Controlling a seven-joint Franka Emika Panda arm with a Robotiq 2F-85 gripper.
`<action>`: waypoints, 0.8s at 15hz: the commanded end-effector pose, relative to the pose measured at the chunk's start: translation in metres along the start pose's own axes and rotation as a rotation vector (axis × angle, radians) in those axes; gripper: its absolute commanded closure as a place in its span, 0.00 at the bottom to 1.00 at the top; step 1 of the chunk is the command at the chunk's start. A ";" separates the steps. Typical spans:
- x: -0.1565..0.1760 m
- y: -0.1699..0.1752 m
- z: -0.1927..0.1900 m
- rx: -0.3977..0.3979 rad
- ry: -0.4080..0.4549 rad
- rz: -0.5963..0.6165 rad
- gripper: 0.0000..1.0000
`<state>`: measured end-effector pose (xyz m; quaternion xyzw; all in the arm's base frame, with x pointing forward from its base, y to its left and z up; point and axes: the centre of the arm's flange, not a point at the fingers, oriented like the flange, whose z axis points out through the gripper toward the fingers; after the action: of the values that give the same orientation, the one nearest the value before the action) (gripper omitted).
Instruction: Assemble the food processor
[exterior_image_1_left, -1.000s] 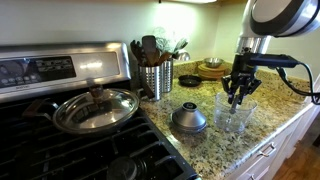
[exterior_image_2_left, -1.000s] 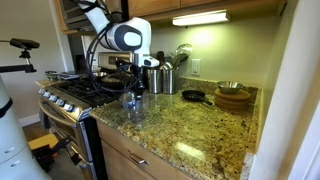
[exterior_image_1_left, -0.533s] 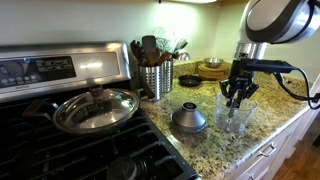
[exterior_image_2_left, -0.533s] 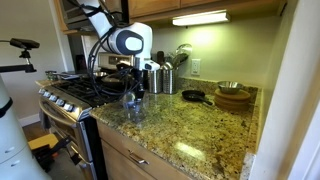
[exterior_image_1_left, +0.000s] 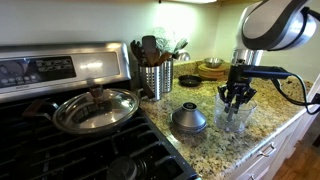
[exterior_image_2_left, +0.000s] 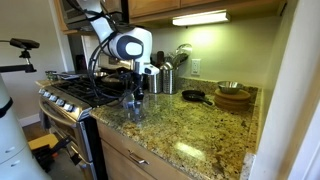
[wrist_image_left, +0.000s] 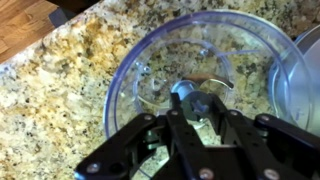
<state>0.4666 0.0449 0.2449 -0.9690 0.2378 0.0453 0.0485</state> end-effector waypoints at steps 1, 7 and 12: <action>0.003 -0.003 0.009 0.013 0.007 0.004 0.44; -0.029 -0.016 -0.034 0.003 0.031 -0.049 0.12; -0.053 -0.034 -0.088 0.000 0.092 -0.106 0.00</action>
<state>0.4621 0.0814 0.2982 -0.9799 0.1921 0.0122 0.0530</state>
